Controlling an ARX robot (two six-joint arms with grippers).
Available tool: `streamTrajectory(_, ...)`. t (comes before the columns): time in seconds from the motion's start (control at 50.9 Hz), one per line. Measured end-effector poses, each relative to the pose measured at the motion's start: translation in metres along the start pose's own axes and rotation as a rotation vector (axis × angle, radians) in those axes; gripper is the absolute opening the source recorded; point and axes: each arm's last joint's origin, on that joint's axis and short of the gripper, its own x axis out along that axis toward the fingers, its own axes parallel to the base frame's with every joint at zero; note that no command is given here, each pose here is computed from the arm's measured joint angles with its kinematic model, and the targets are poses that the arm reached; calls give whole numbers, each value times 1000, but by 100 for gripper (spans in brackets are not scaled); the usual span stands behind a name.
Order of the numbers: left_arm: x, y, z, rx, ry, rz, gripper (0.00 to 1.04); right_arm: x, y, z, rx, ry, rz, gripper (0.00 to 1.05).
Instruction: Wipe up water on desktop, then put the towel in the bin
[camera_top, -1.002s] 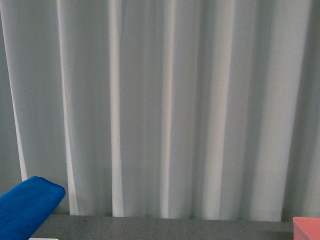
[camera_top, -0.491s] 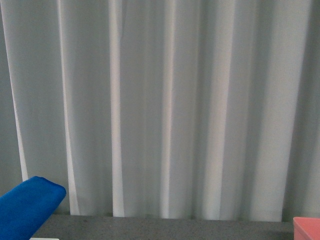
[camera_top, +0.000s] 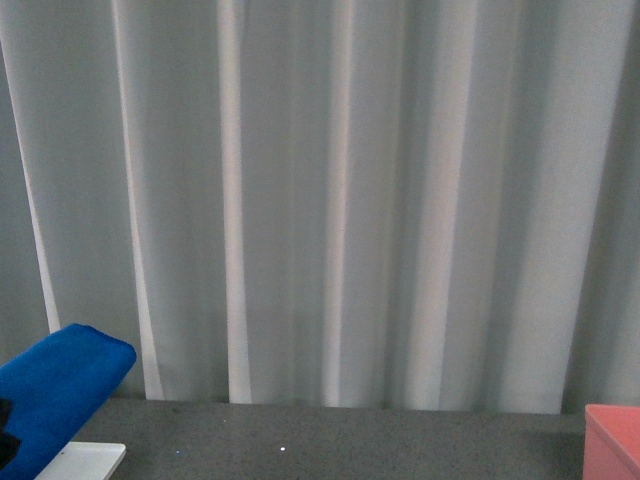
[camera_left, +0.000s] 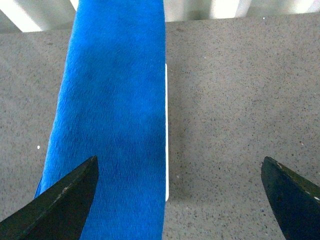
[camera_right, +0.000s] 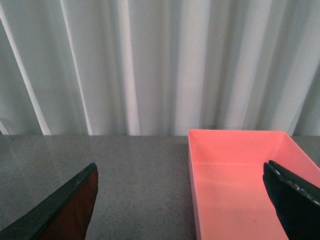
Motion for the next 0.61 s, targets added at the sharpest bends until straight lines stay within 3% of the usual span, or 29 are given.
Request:
streamTrajectory(0.177, 27, -11, 23, 88, 14, -19, 98, 0, 0, 0, 0, 0, 0, 98)
streamTrajectory(0.314, 43, -22, 27, 122, 31, -43, 98, 0, 0, 0, 0, 0, 0, 98)
streamTrajectory(0.609, 79, -25, 41, 137, 22, 68, 98, 0, 0, 0, 0, 0, 0, 98)
